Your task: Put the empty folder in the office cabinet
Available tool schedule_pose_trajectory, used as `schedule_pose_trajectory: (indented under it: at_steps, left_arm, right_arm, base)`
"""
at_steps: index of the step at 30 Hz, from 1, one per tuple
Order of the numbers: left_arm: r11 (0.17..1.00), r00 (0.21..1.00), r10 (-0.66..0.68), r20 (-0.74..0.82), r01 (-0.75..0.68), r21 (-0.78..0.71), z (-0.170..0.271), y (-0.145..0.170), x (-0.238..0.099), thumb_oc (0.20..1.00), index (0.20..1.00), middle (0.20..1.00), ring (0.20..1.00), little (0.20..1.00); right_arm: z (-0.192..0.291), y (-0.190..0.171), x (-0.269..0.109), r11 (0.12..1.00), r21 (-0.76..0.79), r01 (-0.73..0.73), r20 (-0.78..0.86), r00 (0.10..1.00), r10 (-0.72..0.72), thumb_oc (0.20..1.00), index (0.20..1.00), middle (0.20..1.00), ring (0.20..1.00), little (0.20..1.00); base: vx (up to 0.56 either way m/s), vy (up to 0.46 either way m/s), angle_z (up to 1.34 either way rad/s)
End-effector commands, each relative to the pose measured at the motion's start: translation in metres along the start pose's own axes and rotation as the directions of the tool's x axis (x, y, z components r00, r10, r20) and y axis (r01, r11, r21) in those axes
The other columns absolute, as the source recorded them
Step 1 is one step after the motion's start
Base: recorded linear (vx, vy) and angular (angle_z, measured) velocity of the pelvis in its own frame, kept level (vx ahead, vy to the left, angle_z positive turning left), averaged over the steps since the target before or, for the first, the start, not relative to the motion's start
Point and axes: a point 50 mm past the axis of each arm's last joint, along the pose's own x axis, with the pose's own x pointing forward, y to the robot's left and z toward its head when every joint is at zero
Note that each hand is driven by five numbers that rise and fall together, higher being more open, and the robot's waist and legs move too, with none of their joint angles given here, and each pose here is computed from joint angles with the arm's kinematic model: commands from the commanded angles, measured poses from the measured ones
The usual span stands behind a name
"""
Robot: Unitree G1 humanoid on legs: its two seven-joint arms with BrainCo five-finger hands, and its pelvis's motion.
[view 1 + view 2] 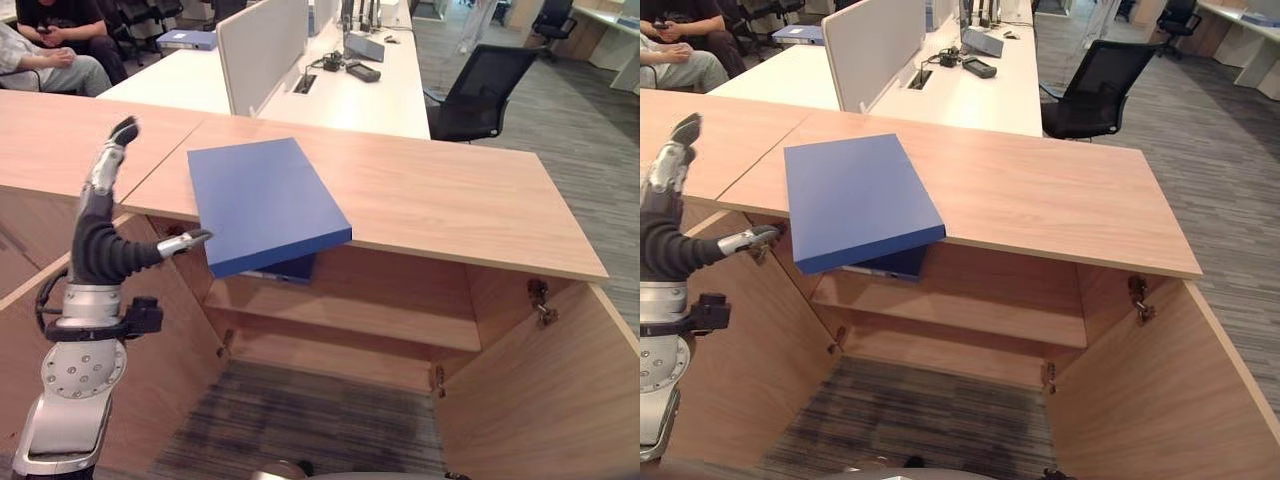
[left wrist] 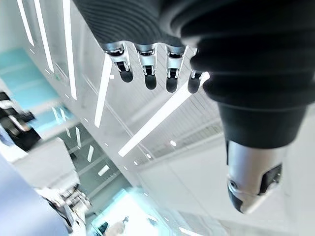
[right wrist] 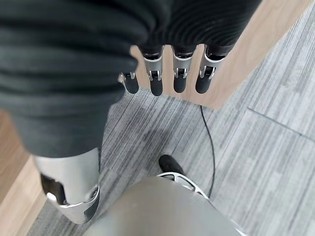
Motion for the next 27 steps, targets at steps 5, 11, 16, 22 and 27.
schedule_pose_trajectory:
  at_steps: [5, 11, 16, 22, 27]
  left_arm:
    - [0.999, 0.99, -0.037, 0.135, 0.035, 0.013, 0.02, -0.007, 0.013, 1.0, 1.0, 1.0, 1.0, 1.0]
    - [0.991, 0.984, -0.083, 0.158, 0.065, 0.113, 0.02, -0.017, 0.018, 1.0, 1.0, 1.0, 1.0, 1.0]
    - [0.975, 0.979, -0.132, 0.156, 0.1, 0.197, 0.016, -0.031, 0.021, 1.0, 1.0, 1.0, 1.0, 1.0]
    - [0.956, 0.977, -0.169, 0.128, 0.131, 0.263, 0.007, -0.043, 0.021, 1.0, 1.0, 1.0, 1.0, 1.0]
    - [0.92, 0.969, -0.222, 0.106, 0.172, 0.353, -0.004, -0.06, 0.021, 1.0, 1.0, 1.0, 1.0, 1.0]
  right_arm:
    - [0.015, 0.003, 0.001, 0.992, -0.122, -0.009, 0.008, 1.0, 0.01, 1.0, 1.0, 1.0, 1.0, 1.0]
    - [0.018, 0.004, 0.001, 0.991, -0.133, -0.001, 0.017, 1.0, 0.004, 1.0, 1.0, 1.0, 1.0, 1.0]
    - [0.018, 0.004, 0.001, 0.988, -0.152, 0.004, 0.017, 1.0, -0.001, 1.0, 1.0, 1.0, 1.0, 1.0]
    - [0.019, 0.005, 0.001, 0.987, -0.163, 0.007, 0.017, 1.0, -0.005, 1.0, 1.0, 1.0, 1.0, 1.0]
    - [0.017, 0.006, 0.001, 0.984, -0.18, 0.009, 0.01, 1.0, -0.008, 1.0, 1.0, 1.0, 1.0, 1.0]
  base:
    - [0.0, 0.0, 0.0]
    - [0.0, 0.0, 0.0]
    - [0.0, 0.0, 0.0]
    - [0.0, 0.003, -0.06]
    - [0.01, 0.004, -0.06]
